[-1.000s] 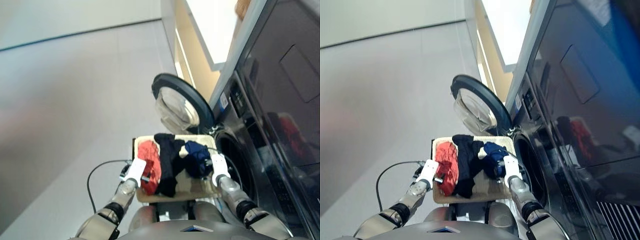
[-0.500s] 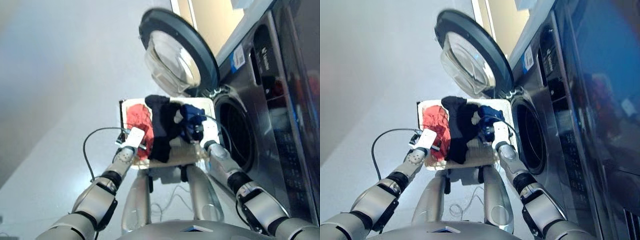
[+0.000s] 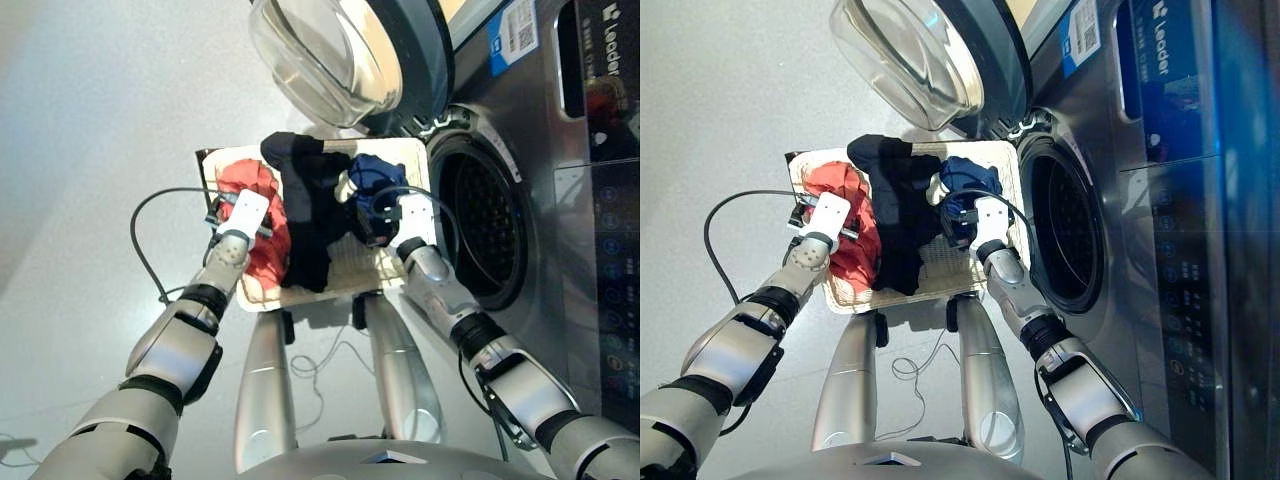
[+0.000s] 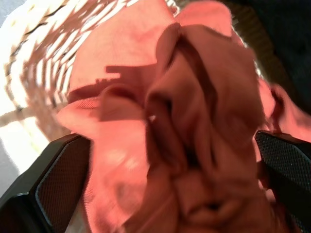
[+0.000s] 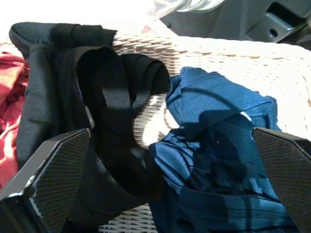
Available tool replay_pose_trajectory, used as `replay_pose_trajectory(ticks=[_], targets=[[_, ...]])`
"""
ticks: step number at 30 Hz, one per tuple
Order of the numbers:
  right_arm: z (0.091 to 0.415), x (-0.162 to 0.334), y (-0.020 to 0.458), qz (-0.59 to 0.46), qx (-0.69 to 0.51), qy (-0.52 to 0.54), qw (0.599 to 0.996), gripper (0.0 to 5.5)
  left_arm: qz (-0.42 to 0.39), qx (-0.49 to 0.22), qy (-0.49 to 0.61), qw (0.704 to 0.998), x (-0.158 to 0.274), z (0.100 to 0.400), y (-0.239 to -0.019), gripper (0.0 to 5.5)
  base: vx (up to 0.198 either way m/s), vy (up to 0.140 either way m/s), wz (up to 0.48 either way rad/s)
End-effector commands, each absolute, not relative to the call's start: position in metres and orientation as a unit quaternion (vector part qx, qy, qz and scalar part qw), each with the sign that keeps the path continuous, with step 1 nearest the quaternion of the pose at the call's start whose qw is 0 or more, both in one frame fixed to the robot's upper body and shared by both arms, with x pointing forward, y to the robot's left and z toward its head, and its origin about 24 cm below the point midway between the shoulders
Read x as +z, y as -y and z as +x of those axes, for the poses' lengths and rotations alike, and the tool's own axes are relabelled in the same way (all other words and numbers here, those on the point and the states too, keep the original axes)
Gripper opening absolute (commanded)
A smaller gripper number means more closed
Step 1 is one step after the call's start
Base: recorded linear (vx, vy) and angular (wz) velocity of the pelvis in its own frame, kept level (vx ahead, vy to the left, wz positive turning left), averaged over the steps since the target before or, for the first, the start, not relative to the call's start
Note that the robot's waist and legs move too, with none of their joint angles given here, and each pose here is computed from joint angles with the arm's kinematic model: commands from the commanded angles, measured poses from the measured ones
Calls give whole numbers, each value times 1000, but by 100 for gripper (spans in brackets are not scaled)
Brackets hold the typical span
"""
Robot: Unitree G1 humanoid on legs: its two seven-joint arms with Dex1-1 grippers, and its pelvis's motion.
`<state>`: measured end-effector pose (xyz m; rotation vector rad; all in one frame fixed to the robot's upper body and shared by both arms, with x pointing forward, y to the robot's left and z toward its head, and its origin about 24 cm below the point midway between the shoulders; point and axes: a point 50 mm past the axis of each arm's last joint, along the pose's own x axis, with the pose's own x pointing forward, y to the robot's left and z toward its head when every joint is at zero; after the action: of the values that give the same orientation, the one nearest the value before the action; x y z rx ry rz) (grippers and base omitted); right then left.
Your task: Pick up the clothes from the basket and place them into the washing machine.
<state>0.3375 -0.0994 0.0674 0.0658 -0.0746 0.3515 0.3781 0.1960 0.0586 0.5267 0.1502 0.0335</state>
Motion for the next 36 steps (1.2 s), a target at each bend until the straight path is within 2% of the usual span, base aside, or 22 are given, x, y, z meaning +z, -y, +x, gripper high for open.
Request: replay_pose_trajectory(ticks=[1,3,4,5,11,16,23,25,31,33,36], targets=[[330,90,81,82,210,107,968,550,237,70,-85,965,62,375,-227,550,0,0,0],[329,90,81,82,212,107,968,550,233,68,-88,966,61,375,-226,304,0,0,0],[328,88,81,84,215,105,967,550,231,66,-94,966,58,374,-226,125,0,0,0],[328,88,81,84,215,105,967,550,231,66,-94,966,58,374,-226,0,0,0,0],[325,76,84,68,212,87,971,550,220,50,-109,968,44,368,-218,0,0,0,0],[324,60,89,12,206,60,977,550,194,34,-93,976,40,364,-209,0,0,0,0],[316,39,100,-88,227,25,969,550,98,-11,-41,994,38,351,-189,0,-32,-32,-26],[307,28,108,-125,239,10,963,550,40,-35,-13,999,38,339,-180,0,0,0,0],[290,17,113,-204,281,4,938,550,-52,-86,14,995,38,315,-164,0,0,0,0],[281,15,107,-240,319,13,917,550,-100,-107,14,989,35,303,-156,0,70,-22,-26],[275,15,102,-262,345,21,901,550,-114,-124,13,986,34,297,-150,0,46,-12,-2]])
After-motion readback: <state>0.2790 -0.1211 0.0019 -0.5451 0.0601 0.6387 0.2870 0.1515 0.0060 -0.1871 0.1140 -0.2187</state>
